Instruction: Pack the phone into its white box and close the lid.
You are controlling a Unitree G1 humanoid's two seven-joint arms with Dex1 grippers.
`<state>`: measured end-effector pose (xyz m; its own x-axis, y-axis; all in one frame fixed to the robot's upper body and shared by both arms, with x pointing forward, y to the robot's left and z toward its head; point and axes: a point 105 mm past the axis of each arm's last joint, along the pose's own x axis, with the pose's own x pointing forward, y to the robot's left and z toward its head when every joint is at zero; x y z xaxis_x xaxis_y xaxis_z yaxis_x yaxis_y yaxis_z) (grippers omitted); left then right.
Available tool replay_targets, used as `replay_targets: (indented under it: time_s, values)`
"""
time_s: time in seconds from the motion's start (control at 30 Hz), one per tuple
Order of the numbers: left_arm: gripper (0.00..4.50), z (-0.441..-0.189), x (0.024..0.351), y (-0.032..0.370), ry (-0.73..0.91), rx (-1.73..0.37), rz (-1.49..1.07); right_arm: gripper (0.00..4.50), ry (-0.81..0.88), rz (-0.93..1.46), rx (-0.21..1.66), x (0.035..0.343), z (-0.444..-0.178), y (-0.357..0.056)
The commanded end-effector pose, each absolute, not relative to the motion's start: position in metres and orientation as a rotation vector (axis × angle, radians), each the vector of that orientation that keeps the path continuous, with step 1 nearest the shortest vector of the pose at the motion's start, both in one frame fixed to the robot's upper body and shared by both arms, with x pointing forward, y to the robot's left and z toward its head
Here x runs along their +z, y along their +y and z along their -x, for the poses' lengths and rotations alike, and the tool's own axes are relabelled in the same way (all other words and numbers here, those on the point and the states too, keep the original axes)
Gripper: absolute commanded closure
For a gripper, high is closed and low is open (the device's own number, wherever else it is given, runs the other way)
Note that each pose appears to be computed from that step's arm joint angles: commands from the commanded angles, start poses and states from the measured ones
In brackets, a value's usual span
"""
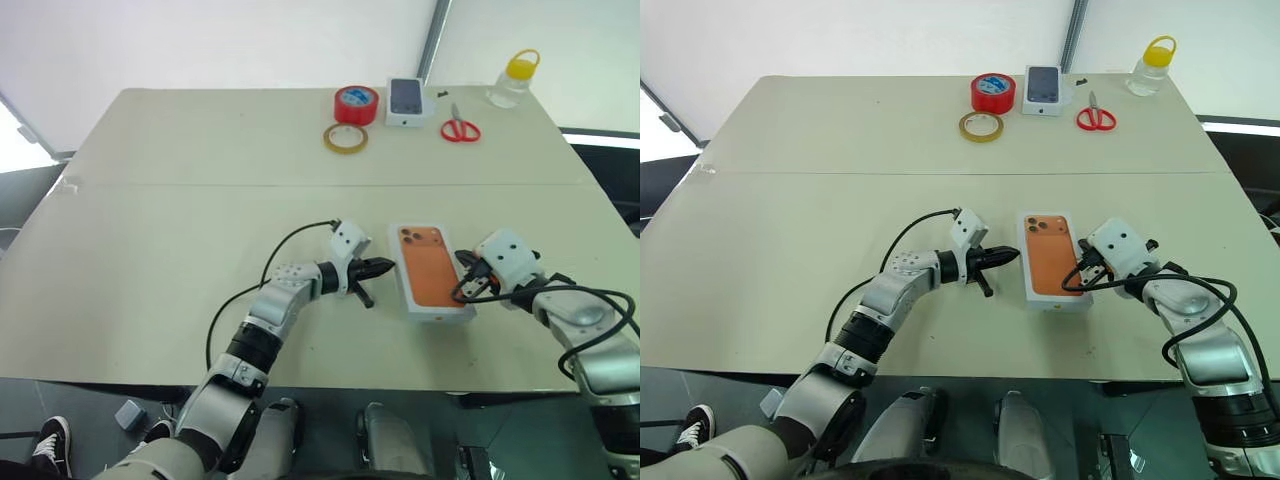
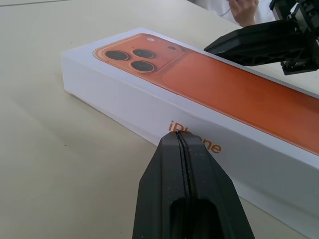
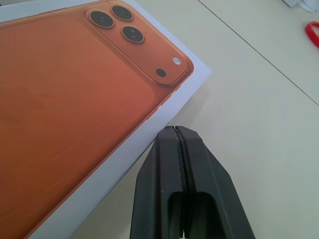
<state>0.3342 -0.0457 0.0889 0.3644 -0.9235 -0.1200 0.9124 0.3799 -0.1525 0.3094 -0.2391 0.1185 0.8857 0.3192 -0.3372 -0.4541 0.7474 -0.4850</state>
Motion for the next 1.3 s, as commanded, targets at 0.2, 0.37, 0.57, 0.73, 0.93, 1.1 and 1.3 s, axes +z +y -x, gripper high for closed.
replay_targets:
  time_s: [0.2,0.37,0.57,0.73,0.93,1.1,1.3]
  values:
    - [4.50,-0.330,0.098,-0.045,0.150,-1.207,0.040,4.48,0.254,0.696,0.491,0.111,-0.297,-0.231]
    - [4.50,-0.335,0.098,-0.033,0.151,-1.173,0.040,4.48,0.247,0.705,0.426,0.120,-0.304,-0.245]
    - [4.50,-0.351,0.133,-0.027,0.066,-1.140,0.091,4.48,0.112,0.668,0.356,0.162,-0.320,-0.254]
    - [4.50,-0.359,0.166,-0.042,-0.001,-1.166,0.144,4.48,0.020,0.606,0.488,0.179,-0.316,-0.225]
    - [4.50,-0.362,0.148,-0.068,0.056,-1.171,0.132,4.48,0.154,0.542,0.761,0.141,-0.278,-0.202]
    - [4.50,-0.356,0.095,-0.078,0.190,-1.173,-0.020,4.48,0.303,0.601,0.895,0.101,-0.241,-0.195]
    - [4.50,-0.357,0.083,-0.072,0.230,-1.166,-0.026,4.48,0.288,0.604,0.869,0.103,-0.245,-0.190]
